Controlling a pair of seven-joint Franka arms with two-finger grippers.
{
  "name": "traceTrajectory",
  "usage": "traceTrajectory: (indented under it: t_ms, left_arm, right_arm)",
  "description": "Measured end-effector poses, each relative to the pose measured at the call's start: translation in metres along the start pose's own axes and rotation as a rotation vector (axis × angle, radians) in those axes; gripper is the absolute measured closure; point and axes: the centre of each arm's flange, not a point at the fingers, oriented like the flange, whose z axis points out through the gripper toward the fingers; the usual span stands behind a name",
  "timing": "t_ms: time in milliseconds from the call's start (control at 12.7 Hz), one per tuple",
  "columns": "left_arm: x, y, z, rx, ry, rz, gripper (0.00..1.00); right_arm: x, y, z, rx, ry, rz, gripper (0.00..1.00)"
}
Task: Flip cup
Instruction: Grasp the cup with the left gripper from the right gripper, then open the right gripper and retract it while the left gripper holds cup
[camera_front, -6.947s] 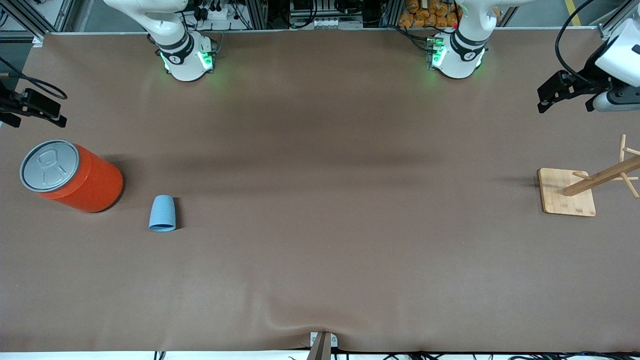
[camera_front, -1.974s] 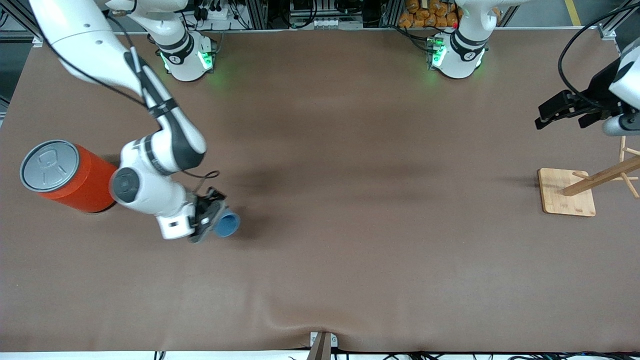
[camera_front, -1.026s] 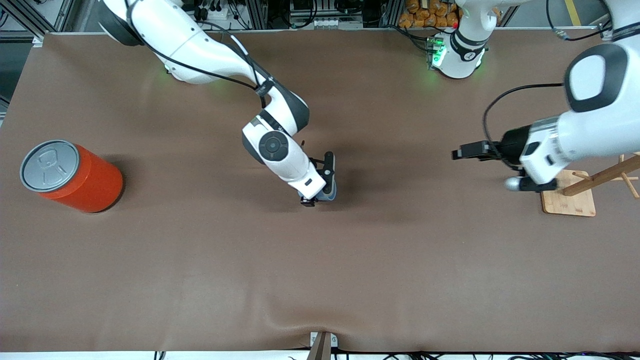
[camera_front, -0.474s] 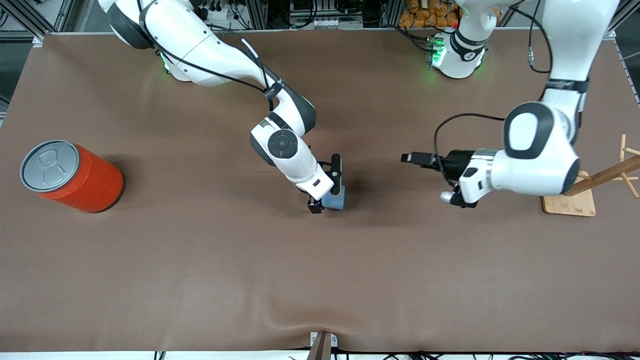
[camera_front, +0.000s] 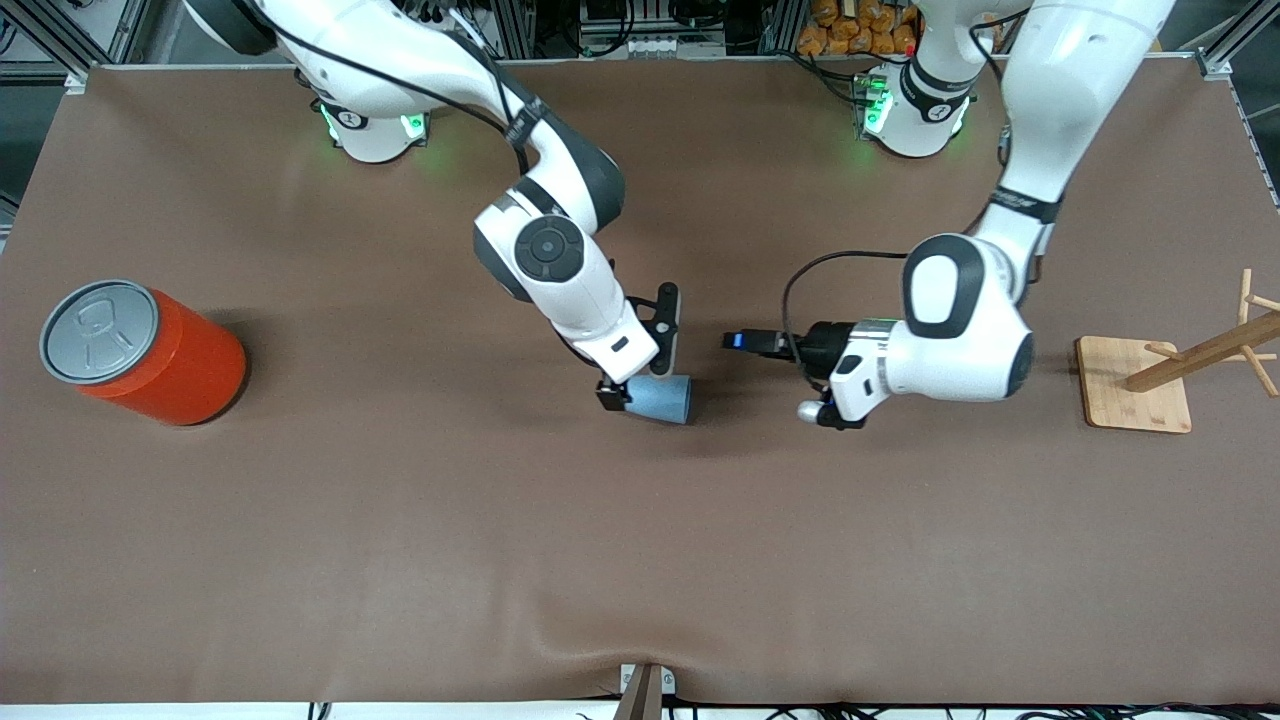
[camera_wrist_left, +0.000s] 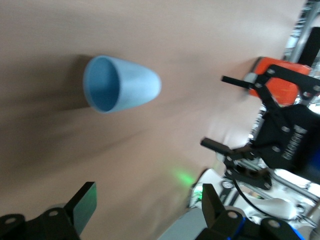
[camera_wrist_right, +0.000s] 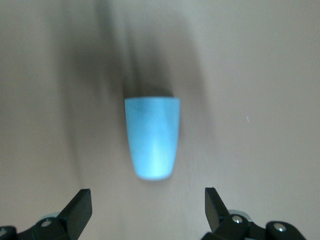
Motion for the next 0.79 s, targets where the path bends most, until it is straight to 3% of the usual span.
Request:
traceTrajectory:
  t_ms: [158, 237, 553, 789]
  left_arm:
    - [0.013, -0.005, 0.028, -0.082, 0.004, 0.006, 0.1]
    - [0.023, -0.008, 0.038, -0.101, 0.006, 0.003, 0.17]
    - [0.059, -0.025, 0.047, -0.122, 0.027, 0.009, 0.25]
    - [0.072, -0.043, 0.054, -0.095, 0.056, 0.007, 0.28]
  right_arm:
    - [-0.026, 0.023, -0.026, -0.001, -0.024, 0.108, 0.0]
    - [-0.042, 0.039, -0.036, -0.004, -0.029, 0.148, 0.0]
    - [-0.108, 0.092, -0.074, -0.018, -0.039, 0.329, 0.0]
    - [-0.121, 0.1, -0.103, -0.047, -0.016, 0.495, 0.0]
